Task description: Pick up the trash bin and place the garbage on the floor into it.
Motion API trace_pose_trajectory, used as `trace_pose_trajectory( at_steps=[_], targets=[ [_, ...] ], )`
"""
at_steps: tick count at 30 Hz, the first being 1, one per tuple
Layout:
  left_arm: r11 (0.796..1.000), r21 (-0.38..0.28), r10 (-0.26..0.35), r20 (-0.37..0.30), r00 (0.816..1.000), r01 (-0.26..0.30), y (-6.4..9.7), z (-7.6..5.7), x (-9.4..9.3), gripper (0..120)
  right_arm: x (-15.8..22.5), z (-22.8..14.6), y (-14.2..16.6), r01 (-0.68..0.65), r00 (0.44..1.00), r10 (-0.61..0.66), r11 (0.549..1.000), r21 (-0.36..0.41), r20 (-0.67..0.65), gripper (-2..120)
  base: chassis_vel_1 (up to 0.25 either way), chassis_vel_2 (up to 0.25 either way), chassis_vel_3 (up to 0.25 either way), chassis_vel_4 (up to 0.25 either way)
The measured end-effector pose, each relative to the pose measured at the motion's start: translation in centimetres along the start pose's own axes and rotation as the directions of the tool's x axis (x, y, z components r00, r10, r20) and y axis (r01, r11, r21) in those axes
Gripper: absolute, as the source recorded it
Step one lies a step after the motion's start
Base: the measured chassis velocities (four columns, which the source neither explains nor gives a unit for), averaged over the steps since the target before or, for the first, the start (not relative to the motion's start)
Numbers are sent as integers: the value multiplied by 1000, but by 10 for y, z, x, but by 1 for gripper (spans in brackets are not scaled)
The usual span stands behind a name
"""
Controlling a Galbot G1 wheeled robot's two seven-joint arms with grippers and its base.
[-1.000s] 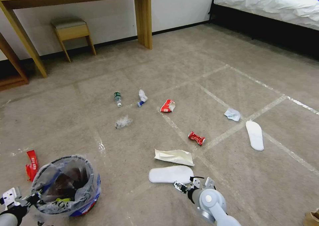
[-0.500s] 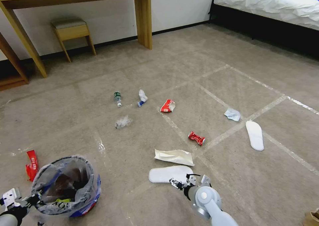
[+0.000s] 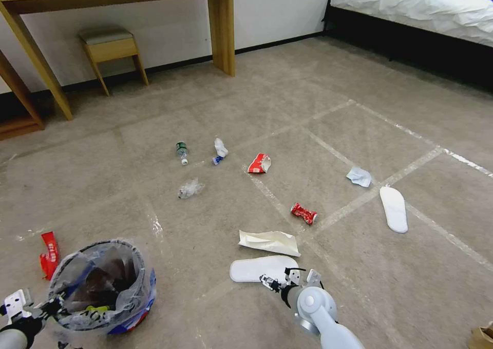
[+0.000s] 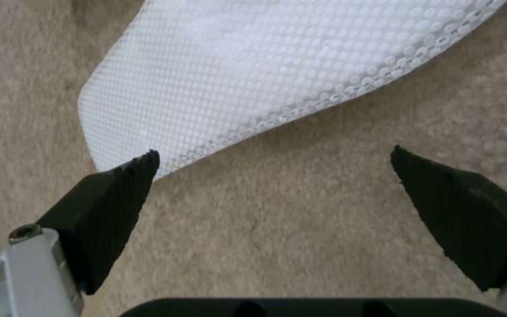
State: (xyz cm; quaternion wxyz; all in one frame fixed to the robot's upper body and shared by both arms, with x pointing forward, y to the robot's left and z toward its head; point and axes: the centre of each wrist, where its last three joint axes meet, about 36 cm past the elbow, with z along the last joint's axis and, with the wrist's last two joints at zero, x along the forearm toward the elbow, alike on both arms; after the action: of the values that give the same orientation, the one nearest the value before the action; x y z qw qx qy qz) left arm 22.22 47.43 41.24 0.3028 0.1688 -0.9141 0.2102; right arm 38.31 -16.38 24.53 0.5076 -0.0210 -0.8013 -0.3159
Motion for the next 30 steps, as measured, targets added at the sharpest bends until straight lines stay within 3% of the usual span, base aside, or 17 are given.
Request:
trace_pose_trajectory(
  at_steps=[30],
  targets=[
    [1000, 1, 3, -4, 1000, -3, -2, 2, 0, 1, -17, 3, 7, 65, 996, -65, 998, 7, 62, 100, 0, 0, 0, 0]
  ],
)
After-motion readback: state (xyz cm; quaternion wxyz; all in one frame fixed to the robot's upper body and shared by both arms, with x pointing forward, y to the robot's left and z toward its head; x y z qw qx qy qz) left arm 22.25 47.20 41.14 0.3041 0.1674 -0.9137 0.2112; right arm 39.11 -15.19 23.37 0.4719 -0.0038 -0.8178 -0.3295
